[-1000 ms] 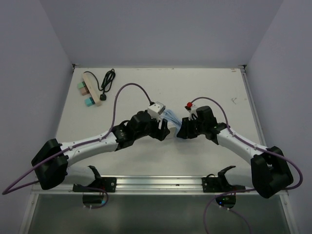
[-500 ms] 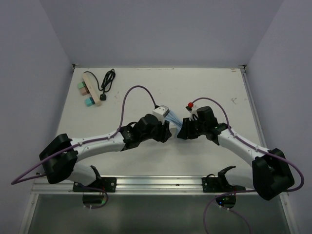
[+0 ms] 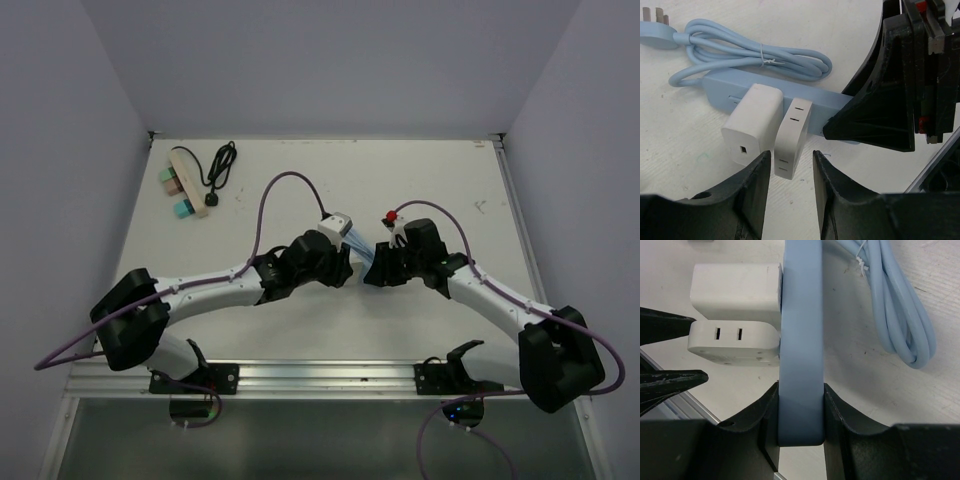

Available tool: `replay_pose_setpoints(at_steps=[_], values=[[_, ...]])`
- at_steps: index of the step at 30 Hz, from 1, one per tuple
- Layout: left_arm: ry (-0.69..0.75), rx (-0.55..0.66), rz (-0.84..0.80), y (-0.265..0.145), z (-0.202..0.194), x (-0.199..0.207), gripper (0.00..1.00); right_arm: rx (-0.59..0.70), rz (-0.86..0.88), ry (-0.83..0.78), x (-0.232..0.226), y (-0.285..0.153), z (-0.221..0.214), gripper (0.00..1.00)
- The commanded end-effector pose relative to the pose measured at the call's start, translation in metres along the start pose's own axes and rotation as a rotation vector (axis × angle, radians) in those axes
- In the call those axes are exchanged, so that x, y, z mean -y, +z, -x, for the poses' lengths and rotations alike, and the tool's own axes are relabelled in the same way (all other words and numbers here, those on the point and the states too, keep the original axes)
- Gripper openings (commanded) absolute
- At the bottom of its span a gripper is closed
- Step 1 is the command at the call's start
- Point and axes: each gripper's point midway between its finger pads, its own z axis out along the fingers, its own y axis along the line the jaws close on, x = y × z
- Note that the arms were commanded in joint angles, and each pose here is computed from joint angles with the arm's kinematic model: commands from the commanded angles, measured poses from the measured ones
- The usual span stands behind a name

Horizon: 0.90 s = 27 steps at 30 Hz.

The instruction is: Pull the plug off the socket

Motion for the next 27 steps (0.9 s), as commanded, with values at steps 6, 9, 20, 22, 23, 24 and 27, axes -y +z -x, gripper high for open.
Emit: replay_pose_setpoints(at_steps=[6,9,20,22,23,24,27], values=[[0.03,0.037,-0.011,0.007,0.018,0.006,0.42,0.064,0.07,-0.036,-0.017,-0.008,0.016,0.0],[0.029,0.028,-0.024,0.01,0.016,0.006,0.41,0.067,0.077,-0.041,-0.018,-0.008,0.017,0.0],[0.006,0.008,-0.068,0.014,0.014,0.005,0.38,0.07,0.098,-0.061,-0.02,-0.008,0.013,0.0],[0.005,0.001,-0.068,0.017,0.012,0.004,0.37,0.071,0.099,-0.064,-0.019,-0.007,0.014,0.0],[0.002,-0.001,-0.068,0.017,0.011,0.004,0.37,0.073,0.102,-0.062,-0.019,-0.007,0.014,0.0],[0.001,-0.007,-0.082,0.018,0.01,0.006,0.36,0.073,0.102,-0.062,-0.019,-0.006,0.013,0.0],[0.001,-0.021,-0.084,0.02,0.005,0.006,0.36,0.078,0.109,-0.061,-0.02,-0.006,0.013,0.0]])
